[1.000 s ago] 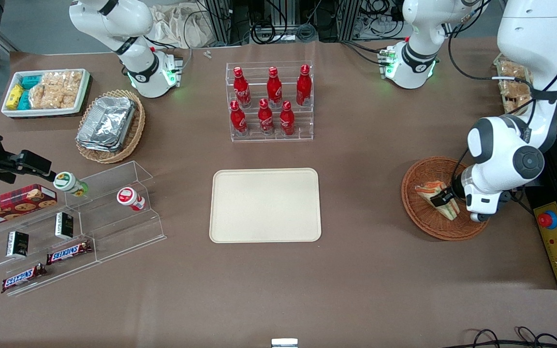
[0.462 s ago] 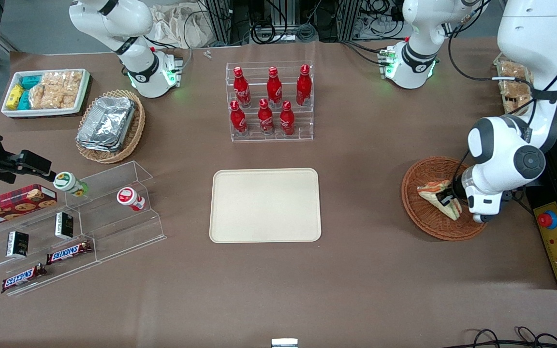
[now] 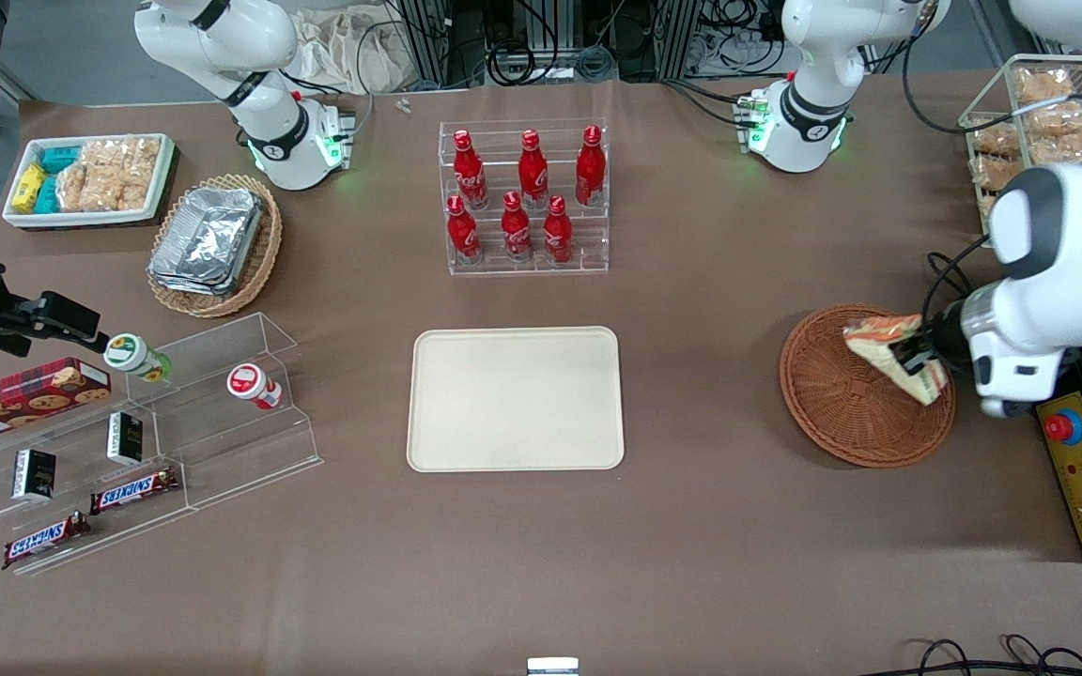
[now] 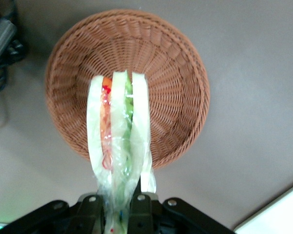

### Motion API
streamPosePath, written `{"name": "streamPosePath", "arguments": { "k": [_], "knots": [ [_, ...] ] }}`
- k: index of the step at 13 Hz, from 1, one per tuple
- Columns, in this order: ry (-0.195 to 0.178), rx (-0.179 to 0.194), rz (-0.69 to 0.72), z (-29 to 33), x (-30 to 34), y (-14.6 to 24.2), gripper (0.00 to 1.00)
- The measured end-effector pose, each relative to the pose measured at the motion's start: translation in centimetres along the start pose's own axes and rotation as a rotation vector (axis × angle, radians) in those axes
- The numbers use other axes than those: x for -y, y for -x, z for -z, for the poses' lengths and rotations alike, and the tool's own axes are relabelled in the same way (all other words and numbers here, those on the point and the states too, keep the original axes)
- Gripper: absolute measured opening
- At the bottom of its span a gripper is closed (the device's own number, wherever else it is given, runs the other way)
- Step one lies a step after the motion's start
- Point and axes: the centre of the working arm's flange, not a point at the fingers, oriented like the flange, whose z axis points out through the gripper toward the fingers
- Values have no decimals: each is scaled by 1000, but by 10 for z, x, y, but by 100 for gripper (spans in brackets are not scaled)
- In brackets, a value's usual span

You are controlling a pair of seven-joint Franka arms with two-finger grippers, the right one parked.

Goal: Place sandwich from basket to tray
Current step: 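Lift the sandwich up out of the basket with the left gripper, then carry the held sandwich over to the cream tray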

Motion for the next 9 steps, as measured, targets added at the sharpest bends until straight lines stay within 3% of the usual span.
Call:
{"name": "streamPosePath", "arguments": {
  "k": [4,9],
  "knots": [
    [-2,-8,-49,57,-16,21,15],
    [-31,2,-269,42,-79,77,15]
  ]
}}
